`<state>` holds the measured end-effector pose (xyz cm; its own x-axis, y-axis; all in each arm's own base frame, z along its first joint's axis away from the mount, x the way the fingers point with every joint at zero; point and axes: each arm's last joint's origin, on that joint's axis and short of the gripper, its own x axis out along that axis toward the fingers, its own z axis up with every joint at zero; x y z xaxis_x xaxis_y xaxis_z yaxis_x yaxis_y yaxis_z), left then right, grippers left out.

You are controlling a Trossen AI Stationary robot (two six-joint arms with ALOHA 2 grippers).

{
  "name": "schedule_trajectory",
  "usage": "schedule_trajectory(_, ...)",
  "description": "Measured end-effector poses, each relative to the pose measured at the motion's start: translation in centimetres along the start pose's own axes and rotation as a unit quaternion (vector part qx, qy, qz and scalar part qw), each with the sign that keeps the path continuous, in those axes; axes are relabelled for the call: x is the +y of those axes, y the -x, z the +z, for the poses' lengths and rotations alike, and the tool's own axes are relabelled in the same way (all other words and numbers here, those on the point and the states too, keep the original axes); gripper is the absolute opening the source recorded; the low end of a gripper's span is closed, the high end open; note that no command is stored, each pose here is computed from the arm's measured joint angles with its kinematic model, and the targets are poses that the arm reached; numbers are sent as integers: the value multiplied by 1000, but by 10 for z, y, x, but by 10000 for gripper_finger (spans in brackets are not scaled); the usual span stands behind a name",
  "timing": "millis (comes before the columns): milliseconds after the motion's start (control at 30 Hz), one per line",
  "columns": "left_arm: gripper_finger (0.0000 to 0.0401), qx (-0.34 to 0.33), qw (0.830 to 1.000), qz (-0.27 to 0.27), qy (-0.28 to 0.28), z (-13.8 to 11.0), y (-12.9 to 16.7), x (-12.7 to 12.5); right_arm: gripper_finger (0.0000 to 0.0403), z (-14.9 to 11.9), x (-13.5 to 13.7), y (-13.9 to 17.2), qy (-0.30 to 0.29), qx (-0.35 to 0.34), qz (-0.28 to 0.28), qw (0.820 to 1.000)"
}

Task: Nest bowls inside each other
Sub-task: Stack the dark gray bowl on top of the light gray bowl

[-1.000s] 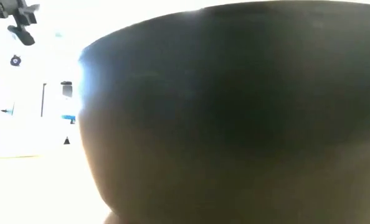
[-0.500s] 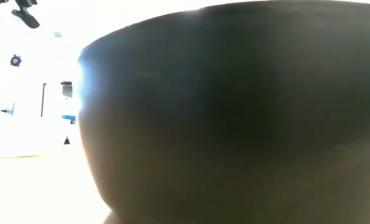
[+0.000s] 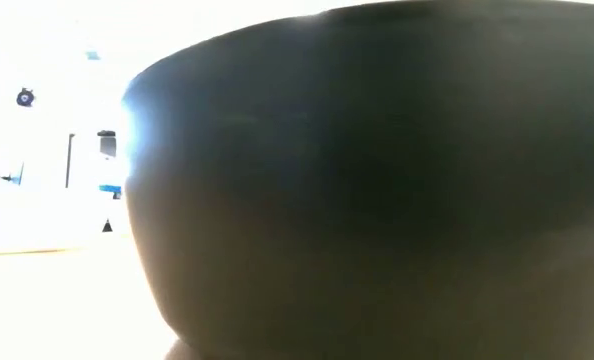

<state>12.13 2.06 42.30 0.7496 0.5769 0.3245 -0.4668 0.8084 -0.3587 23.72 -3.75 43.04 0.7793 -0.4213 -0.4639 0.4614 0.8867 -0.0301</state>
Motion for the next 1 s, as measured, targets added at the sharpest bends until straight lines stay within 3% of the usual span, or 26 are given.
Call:
schedule_trajectory(167, 196, -30, 994, -1, -108, 31, -12, -13, 105, 0, -24, -23, -26, 30, -26, 999)
schedule_trajectory(367, 196, -15, 986, 8, -168, 25, -27, -22, 157, -11, -64, -49, -48, 103, -96, 989)
schedule_trajectory(433, 196, -9, 985, 12, -173, 21, -30, -23, 171, -22, -77, -54, -57, 159, -118, 978)
schedule_trajectory(533, 196, 0, 984, 12, -175, 15, -32, -23, 191, -43, -93, -55, -78, 271, -145, 948)
schedule_trajectory(633, 196, 5, 985, 12, -175, 11, -34, -24, 206, -62, -103, -58, -83, 345, -141, 924)
schedule_trajectory(800, 196, 12, 986, 12, -167, 6, -37, -25, 218, -81, -110, -71, -60, 358, -73, 929)
schedule_trajectory(1000, 196, 10, 986, 12, -167, 7, -36, -24, 219, -114, -113, -94, -73, 424, -51, 901)
